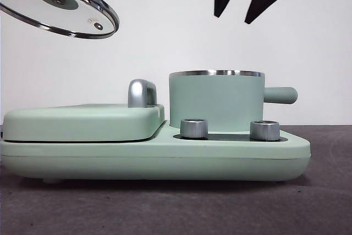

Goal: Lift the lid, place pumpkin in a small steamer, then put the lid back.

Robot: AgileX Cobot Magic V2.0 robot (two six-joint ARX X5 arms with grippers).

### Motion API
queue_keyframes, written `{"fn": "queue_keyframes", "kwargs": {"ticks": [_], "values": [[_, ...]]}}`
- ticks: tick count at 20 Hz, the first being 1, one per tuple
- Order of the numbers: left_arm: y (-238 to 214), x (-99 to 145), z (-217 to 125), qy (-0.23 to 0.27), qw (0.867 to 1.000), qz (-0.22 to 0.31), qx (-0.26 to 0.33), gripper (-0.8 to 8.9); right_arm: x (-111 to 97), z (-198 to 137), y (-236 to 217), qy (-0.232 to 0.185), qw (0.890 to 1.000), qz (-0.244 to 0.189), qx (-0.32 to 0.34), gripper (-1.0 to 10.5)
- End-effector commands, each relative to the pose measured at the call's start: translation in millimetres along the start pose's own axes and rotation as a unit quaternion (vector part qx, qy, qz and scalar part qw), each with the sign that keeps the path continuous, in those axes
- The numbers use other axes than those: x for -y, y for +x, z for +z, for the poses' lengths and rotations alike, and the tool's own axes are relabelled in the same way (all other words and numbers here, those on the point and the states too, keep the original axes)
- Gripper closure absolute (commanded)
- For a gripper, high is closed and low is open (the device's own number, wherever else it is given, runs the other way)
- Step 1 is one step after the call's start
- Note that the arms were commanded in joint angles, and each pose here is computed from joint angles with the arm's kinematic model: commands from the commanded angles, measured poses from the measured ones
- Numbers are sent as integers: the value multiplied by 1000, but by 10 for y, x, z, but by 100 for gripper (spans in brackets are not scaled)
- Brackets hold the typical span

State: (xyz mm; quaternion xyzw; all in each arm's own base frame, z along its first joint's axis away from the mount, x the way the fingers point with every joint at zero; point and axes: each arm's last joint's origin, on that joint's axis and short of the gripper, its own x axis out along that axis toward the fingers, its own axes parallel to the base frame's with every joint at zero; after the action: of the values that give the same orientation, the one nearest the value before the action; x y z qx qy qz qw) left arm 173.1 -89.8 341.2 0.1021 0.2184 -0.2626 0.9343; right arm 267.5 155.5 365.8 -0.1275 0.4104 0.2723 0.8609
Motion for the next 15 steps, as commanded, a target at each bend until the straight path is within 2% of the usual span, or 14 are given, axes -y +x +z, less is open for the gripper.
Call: {"fn": "queue_keyframes", "kwargs": {"ticks": [1,6,10,15], "values": [[-19,4,71,4,1000,-1,23,798,-33,-176,-56,20,1000,1,24,569],[35,32,75,6,999,-40,23,798,-72,-670,-259,52,997,-4,55,569],[96,80,102,12,998,-54,31,798,-94,-1030,-425,65,994,-24,82,569],[176,137,150,19,996,-70,49,798,-105,-1281,-548,78,991,-41,105,569]]}}
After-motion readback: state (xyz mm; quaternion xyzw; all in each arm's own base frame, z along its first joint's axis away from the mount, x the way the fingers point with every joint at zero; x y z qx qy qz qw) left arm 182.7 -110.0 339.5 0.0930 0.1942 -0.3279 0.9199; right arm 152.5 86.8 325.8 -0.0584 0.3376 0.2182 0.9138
